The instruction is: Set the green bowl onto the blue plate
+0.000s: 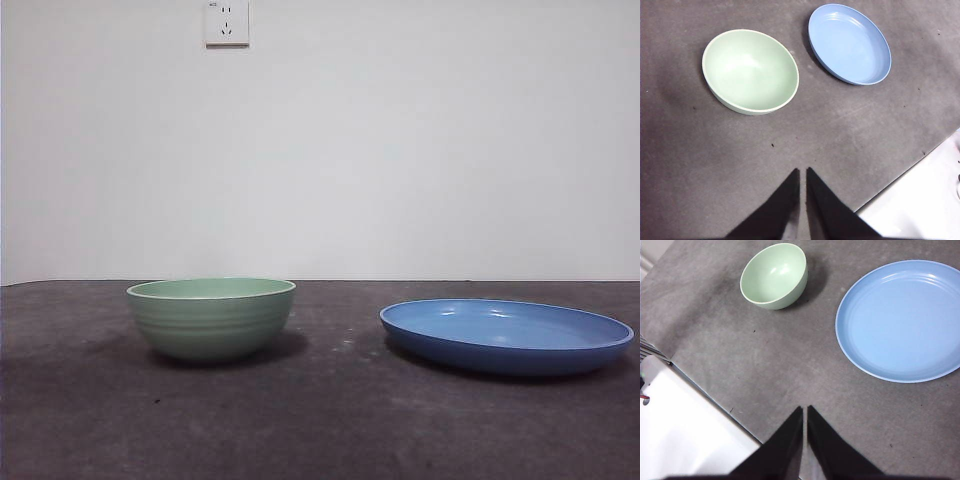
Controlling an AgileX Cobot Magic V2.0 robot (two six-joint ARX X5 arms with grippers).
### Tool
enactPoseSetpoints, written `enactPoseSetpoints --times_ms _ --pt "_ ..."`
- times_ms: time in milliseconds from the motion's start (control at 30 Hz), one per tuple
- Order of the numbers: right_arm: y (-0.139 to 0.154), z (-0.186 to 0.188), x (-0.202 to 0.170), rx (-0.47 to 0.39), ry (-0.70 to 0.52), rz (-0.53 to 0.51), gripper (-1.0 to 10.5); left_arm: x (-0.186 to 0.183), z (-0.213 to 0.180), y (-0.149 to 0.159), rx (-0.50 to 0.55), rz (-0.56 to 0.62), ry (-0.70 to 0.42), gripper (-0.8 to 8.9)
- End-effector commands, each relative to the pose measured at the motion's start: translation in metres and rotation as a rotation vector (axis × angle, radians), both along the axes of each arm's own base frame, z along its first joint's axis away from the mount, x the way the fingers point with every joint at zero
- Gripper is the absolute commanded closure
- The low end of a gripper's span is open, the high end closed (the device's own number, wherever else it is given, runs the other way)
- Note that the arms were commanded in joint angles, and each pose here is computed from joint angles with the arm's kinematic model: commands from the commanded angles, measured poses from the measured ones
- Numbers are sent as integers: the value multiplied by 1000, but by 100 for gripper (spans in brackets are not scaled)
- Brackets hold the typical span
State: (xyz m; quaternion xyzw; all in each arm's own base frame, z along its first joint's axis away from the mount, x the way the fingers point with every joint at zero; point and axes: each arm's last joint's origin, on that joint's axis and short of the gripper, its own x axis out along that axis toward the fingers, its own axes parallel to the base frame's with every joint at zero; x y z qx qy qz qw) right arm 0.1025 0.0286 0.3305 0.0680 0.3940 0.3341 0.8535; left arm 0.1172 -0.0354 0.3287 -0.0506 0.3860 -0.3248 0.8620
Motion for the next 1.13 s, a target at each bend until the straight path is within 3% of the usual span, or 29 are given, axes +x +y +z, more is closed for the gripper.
enactPoseSetpoints --times_ms 33,133,200,233,567,833,1133 --pt "0 6 0 0 -26 10 840 0 7 -1 -2 -15 -29 716" --pt "0 6 0 4 -22 5 614 0 7 -1 -2 -14 -28 483" --pt "0 6 0 4 -21 5 564 0 7 -1 -2 -14 -28 366" --pt "0 6 0 4 -22 5 564 0 7 -1 -2 -14 -28 354" --pt "0 6 0 8 -17 0 564 4 8 -1 -17 7 -30 354" --pt "0 6 0 9 -18 -1 564 28 9 -6 -36 56 -7 354" --pt "0 7 0 10 -22 -3 565 76 18 -23 73 97 34 355"
